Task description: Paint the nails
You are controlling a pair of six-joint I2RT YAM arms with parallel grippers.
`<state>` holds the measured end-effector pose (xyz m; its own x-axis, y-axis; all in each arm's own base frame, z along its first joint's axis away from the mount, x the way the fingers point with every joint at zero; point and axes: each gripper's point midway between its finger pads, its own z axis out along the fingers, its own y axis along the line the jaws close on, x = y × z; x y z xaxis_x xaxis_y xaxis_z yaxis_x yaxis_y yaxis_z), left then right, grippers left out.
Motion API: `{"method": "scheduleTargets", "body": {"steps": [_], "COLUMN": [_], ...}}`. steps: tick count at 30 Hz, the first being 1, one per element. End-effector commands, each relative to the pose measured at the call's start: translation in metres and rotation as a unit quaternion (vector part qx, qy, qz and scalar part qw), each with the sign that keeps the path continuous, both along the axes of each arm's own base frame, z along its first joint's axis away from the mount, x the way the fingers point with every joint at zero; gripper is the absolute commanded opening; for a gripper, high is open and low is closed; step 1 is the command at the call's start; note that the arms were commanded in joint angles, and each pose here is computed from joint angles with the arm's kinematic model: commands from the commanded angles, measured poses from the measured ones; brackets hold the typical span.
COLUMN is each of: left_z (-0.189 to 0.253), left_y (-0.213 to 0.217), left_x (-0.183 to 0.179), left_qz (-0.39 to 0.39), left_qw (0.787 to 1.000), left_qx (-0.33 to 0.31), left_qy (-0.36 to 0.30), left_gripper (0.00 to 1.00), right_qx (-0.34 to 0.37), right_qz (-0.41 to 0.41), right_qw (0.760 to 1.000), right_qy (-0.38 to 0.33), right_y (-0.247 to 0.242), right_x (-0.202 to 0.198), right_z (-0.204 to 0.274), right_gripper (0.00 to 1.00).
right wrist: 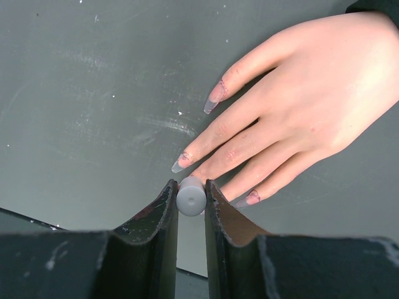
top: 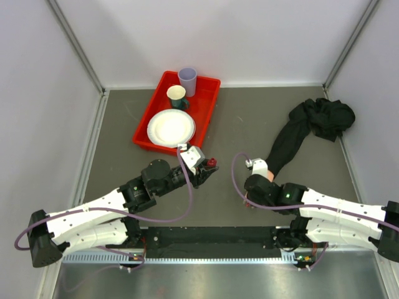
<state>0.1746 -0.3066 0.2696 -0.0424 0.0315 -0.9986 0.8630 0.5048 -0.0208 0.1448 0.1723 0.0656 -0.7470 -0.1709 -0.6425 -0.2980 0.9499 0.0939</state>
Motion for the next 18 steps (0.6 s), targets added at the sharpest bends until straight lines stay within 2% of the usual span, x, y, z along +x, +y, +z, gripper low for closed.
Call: {"method": "scheduleTargets", "body": {"steps": [1,18], "left_z": [0.037,0.037], "left_y": [-0.003,-0.001], "left_x": [-0.001,-0.002], "left_qz": [-0.007,-0.007], "left_qw": [0.999,0.999], "left_qx": [-0.039,-0.040], "left_qy": [-0.030,-0.031], "left_gripper": [0.00,0.00], "right_qx": [0.010,0.017], "right_qz": [-0.002,0.044], "right_qw": [1.000,0.999], "right_qy": [-0.018,-0.004], "right_y": [0.004,0.018], "right_x": [0.005,-0.001], "right_z": [0.006,0.004], "right_gripper": [0.00,0.00]}}
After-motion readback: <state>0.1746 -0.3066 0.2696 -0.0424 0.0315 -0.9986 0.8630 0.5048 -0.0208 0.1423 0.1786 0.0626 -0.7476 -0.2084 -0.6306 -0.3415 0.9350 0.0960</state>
